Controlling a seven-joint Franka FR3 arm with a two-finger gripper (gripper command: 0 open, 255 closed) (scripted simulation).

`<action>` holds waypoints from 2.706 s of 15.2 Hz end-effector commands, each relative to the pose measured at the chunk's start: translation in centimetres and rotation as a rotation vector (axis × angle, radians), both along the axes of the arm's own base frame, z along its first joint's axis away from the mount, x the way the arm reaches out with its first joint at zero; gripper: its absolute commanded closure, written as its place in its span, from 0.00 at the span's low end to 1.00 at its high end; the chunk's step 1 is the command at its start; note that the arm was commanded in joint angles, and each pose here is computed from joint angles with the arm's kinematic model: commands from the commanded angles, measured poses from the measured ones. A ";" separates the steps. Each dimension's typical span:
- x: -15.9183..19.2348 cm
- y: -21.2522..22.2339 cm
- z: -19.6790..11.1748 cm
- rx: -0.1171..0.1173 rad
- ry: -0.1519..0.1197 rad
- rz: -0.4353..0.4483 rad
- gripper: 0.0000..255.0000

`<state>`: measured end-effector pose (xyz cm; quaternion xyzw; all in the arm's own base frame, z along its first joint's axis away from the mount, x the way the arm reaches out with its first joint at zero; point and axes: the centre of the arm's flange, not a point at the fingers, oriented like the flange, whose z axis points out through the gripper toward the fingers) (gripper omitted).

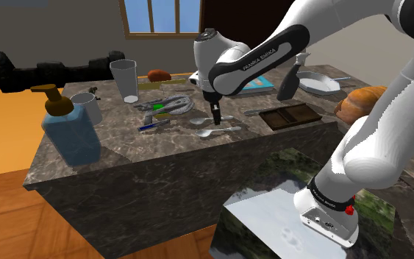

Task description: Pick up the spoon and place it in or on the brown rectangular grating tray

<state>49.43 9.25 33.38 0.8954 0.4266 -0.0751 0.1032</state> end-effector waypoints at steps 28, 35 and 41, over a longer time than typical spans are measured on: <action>0.0 0.0 6.8 0.000 0.000 0.000 1.00; 0.0 0.0 10.5 0.000 0.000 0.000 1.00; -1.7 -2.1 12.2 0.000 0.000 0.000 1.00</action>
